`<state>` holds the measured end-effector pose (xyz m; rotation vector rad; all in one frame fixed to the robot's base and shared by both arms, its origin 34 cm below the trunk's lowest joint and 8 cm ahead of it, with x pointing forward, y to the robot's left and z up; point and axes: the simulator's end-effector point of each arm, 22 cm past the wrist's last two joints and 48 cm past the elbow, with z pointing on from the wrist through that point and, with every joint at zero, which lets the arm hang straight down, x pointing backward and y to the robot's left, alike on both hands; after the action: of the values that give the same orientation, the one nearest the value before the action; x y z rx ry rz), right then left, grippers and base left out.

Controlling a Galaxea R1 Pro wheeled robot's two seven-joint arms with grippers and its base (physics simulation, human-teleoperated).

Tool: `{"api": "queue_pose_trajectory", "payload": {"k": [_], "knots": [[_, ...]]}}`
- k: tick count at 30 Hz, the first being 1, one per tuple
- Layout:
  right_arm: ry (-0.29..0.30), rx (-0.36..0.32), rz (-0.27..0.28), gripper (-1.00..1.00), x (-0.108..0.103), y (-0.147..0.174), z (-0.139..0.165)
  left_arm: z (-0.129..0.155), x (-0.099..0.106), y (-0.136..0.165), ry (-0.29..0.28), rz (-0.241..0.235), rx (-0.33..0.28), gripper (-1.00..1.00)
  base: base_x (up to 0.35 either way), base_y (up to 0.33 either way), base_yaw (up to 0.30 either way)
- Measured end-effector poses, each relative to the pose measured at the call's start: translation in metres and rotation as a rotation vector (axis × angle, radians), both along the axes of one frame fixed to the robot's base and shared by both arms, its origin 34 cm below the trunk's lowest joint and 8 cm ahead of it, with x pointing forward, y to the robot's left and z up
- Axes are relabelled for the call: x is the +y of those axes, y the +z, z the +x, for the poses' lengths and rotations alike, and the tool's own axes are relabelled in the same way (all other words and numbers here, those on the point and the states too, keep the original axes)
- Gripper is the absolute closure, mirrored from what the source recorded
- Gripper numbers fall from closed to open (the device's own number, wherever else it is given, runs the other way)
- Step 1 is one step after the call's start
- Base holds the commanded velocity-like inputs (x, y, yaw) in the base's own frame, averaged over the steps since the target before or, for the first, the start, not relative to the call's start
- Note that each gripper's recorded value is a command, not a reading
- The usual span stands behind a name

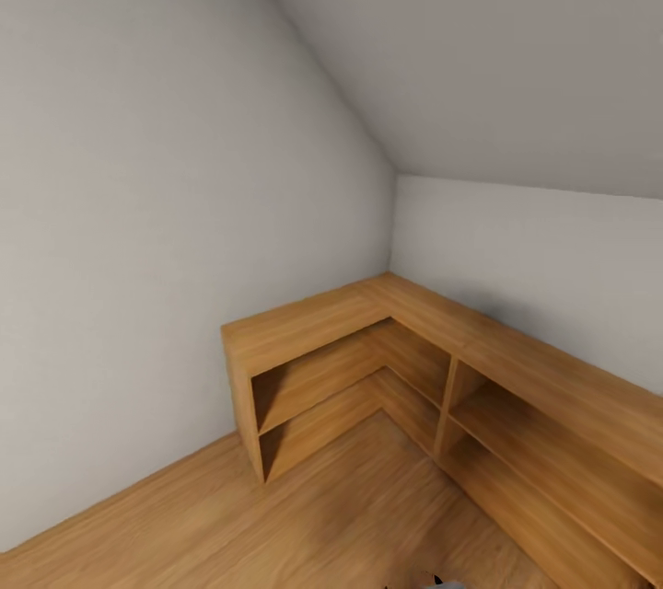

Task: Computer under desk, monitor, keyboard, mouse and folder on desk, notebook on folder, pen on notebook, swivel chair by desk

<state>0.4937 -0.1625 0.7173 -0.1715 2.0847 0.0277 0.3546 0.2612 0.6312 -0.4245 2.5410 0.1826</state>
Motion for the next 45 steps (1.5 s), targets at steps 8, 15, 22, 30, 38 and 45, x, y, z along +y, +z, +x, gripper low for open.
{"api": "queue_pose_trajectory", "payload": {"k": [8,15,22,30,38,45], "knots": [[0.000,0.001,0.001,-1.00,0.0007,0.0001,-0.0003,0.0031,0.0009,0.0024,0.004,0.003,-0.019,-1.00,0.174,0.162,-0.264],[0.001,0.002,0.001,-1.00,0.0014,-0.0001,-0.0007,0.0034,0.0007,0.0028,0.004,0.003,-0.022,-1.00,0.271,0.210,-0.265],[0.002,0.001,0.001,-1.00,0.0015,0.0002,-0.0005,0.0034,-0.0003,0.0027,0.003,0.001,-0.022,-1.00,0.309,0.138,-0.279],[0.004,0.001,0.000,-1.00,0.0015,-0.0001,-0.0008,0.0033,-0.0001,0.0026,0.004,0.001,-0.021,-1.00,0.295,0.028,-0.294],[0.046,-0.006,-0.019,-1.00,0.0070,0.0006,-0.0008,0.0035,0.0012,0.0025,0.007,0.002,-0.021,-1.00,0.069,0.003,-0.299],[0.053,-0.006,-0.022,-1.00,0.0078,0.0007,-0.0012,0.0034,0.0013,0.0027,0.008,0.002,-0.022,-1.00,0.120,0.000,-0.300]]}}
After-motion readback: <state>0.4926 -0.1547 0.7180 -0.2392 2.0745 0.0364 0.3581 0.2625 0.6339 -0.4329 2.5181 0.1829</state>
